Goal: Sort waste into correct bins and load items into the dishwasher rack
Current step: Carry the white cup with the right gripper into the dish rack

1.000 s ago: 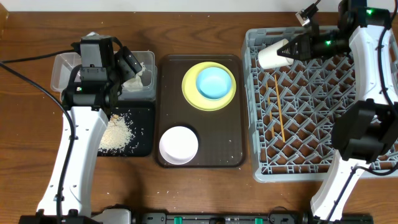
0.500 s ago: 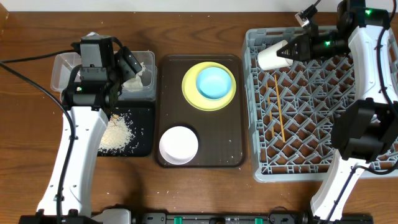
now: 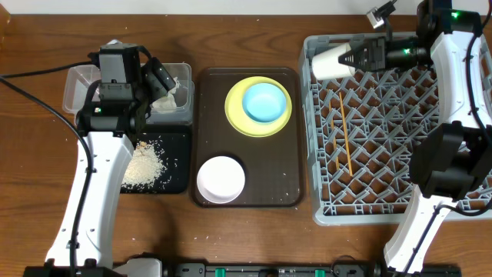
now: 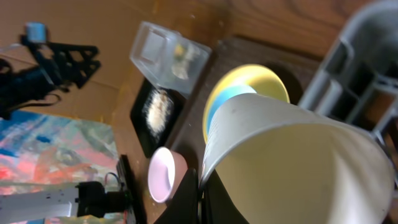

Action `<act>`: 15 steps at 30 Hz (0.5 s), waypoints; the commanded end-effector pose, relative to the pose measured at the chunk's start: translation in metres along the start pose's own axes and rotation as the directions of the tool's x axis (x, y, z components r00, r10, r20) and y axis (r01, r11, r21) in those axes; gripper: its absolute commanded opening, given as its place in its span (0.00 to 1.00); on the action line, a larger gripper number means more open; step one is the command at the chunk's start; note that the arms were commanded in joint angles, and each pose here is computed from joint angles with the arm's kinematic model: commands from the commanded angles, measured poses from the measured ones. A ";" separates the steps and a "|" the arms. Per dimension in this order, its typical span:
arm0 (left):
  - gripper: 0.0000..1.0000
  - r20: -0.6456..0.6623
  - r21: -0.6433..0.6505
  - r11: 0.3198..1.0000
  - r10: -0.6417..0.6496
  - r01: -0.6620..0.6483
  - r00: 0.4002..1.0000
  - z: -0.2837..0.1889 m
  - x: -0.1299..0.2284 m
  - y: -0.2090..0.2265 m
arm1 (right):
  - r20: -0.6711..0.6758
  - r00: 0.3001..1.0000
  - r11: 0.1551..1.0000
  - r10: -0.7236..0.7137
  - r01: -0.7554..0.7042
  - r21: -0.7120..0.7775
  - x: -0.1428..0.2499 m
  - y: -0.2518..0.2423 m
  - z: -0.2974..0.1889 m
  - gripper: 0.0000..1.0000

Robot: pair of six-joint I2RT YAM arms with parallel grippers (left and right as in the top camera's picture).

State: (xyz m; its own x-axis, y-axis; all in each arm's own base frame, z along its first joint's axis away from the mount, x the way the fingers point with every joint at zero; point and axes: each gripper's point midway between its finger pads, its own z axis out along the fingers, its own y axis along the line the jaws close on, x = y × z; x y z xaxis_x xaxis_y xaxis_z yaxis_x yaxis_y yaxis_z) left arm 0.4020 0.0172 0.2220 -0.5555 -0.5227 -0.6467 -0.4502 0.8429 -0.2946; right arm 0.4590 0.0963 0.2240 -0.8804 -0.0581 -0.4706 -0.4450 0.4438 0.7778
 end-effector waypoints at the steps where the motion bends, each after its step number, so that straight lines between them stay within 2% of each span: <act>1: 0.95 0.013 -0.002 1.000 -0.003 0.003 1.000 -0.001 -0.006 0.000 | 0.053 0.998 0.996 -0.031 0.035 -0.085 -0.009 0.012 -0.003 0.01; 6: 0.95 0.013 -0.002 1.000 -0.003 0.003 1.000 -0.001 -0.006 0.000 | 0.054 0.995 0.989 -0.084 0.090 -0.117 -0.009 0.011 0.008 0.01; 11: 0.95 0.013 -0.002 1.000 -0.003 0.003 1.000 -0.001 -0.006 0.000 | 0.011 0.999 0.989 -0.039 0.040 -0.145 0.000 -0.009 0.032 0.01; 15: 0.95 0.013 -0.002 1.000 -0.003 0.003 1.000 -0.001 -0.006 0.000 | 0.031 1.000 0.975 -0.006 0.012 -0.221 0.000 -0.026 0.047 0.01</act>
State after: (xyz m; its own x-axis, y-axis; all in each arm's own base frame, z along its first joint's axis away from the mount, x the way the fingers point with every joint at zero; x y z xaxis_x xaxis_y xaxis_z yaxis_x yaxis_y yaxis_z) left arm 0.4020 0.0172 0.2220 -0.5553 -0.5230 -0.6466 -0.4504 0.8427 -0.2948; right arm 0.4746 0.1184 0.1934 -0.8660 -0.0622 -0.4961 -0.4880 0.3214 0.8115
